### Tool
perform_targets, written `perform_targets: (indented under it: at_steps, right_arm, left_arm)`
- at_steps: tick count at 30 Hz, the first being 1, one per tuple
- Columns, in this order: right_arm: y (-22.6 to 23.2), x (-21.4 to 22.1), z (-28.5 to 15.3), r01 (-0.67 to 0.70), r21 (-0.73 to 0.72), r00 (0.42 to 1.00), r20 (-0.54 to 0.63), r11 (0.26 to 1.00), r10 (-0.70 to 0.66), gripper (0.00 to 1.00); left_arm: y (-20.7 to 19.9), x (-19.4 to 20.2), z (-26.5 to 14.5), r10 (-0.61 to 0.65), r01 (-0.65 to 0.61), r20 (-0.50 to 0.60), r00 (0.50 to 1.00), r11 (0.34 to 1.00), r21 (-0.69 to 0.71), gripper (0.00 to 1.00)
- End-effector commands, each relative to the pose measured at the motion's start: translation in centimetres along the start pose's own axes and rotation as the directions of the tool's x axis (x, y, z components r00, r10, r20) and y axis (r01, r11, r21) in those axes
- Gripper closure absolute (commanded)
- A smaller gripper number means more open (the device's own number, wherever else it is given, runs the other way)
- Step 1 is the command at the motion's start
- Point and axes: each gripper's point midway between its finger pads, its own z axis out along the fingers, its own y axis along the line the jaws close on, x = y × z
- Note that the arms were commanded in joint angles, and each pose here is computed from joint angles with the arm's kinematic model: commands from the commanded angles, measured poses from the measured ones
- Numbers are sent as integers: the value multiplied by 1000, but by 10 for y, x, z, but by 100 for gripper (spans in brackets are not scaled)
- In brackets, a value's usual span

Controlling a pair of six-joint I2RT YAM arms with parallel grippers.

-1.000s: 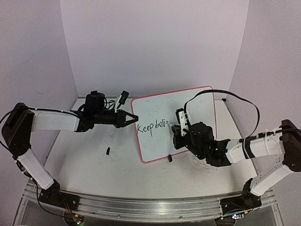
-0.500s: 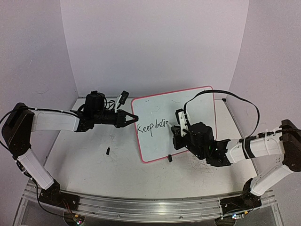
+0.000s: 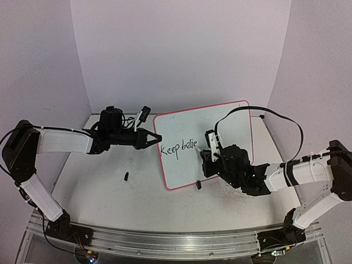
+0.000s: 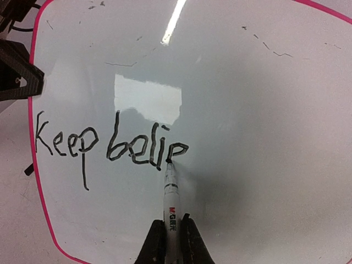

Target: Write a sentence on the whiteboard

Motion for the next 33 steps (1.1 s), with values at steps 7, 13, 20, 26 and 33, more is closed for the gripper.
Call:
perform_targets:
  at_steps: [7, 13, 20, 26, 33]
  right_arm:
    - [-16, 7, -5, -5, 78, 1000, -24, 997, 7, 100]
    - [-12, -29, -20, -40, 17, 994, 99, 999, 38, 100]
    - [-8, -35, -12, -17, 19, 994, 104, 1000, 15, 100]
    - [-14, -34, -5, -20, 47, 995, 100, 999, 15, 100]
    - [-17, -37, -6, -25, 59, 994, 110, 998, 18, 100]
  left_arm:
    - [-3, -7, 1, 89, -89, -7, 996, 996, -31, 100]
    - [-3, -7, 1, 91, -91, -7, 996, 995, -31, 100]
    - [-3, -6, 1, 91, -91, -8, 996, 995, -32, 100]
    - [-3, -6, 1, 91, -91, -10, 996, 995, -31, 100]
    - [-3, -6, 1, 92, -92, -10, 996, 995, -32, 100]
